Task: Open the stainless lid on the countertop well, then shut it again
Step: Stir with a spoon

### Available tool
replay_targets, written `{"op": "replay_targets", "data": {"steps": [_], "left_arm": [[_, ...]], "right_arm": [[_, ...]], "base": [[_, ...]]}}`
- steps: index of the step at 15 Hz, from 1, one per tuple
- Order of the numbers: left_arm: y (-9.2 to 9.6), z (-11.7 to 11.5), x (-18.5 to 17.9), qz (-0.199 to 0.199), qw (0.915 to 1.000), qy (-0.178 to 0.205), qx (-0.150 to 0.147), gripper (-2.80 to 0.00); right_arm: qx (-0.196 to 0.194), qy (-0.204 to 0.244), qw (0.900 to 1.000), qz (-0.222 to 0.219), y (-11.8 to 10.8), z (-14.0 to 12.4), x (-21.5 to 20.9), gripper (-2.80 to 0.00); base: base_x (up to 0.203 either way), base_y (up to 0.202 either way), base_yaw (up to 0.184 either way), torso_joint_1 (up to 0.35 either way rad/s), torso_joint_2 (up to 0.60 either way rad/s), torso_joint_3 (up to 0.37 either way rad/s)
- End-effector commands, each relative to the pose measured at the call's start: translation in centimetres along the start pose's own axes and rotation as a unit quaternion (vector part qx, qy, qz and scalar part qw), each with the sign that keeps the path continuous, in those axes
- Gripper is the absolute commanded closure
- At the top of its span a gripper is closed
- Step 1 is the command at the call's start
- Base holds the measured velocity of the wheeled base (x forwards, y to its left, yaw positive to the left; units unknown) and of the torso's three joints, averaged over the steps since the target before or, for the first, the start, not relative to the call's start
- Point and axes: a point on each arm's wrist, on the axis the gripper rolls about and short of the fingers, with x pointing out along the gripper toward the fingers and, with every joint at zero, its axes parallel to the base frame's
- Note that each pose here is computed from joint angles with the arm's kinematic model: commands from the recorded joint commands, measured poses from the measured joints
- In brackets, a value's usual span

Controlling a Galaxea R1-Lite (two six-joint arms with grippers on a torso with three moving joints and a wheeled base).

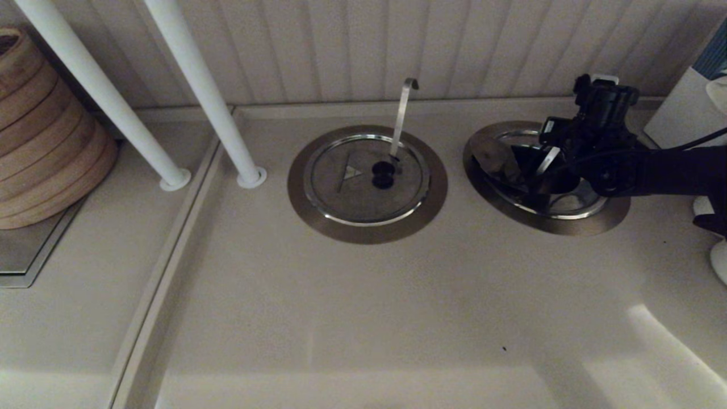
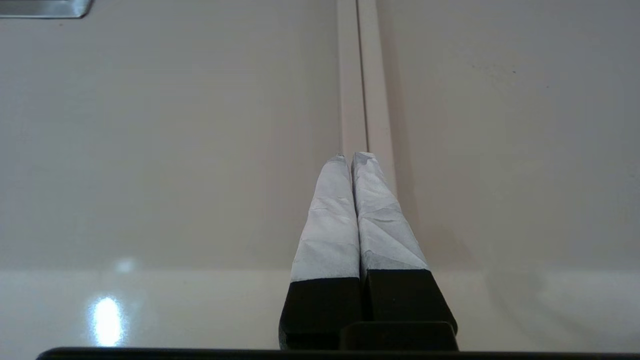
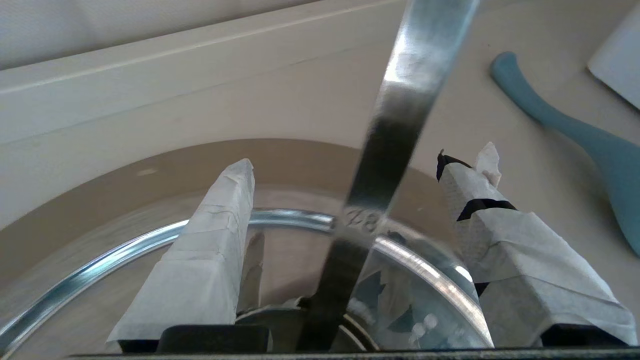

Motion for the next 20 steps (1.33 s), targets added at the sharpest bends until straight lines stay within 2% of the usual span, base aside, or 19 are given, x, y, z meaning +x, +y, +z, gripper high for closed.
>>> {"op": "replay_targets", "data": {"steps": [1,8,9,10,20], "left_arm": [[0.0,0.0,0.0,0.0,1.0,0.001,0.0,0.0],[0.0,0.0,0.0,0.0,1.0,0.001,0.0,0.0],[0.0,0.0,0.0,0.0,1.0,0.001,0.0,0.0],[0.0,0.0,0.0,0.001,1.0,0.001,0.0,0.0],[0.0,0.0,0.0,0.001,1.0,0.001,0.0,0.0]], "right_arm": [[0.001,-0.001,1.0,-0.004,0.0,-0.3,0.4,-2.8],[0.003,-0.004,1.0,-0.013,-0.6,-1.0,1.5,-2.8],[0.003,-0.004,1.0,-0.014,-0.7,-1.0,1.5,-1.01],[0.004,-0.005,1.0,-0.014,-0.7,-0.9,1.5,0.0],[0.013,-0.019,1.0,-0.009,-0.8,0.9,0.6,0.0]], "base": [[0.0,0.0,0.0,0.0,0.0,0.0],[0.0,0.0,0.0,0.0,0.0,0.0],[0.0,0.0,0.0,0.0,0.0,0.0],[0.0,0.0,0.0,0.0,0.0,0.0],[0.0,0.0,0.0,0.0,0.0,0.0]]}}
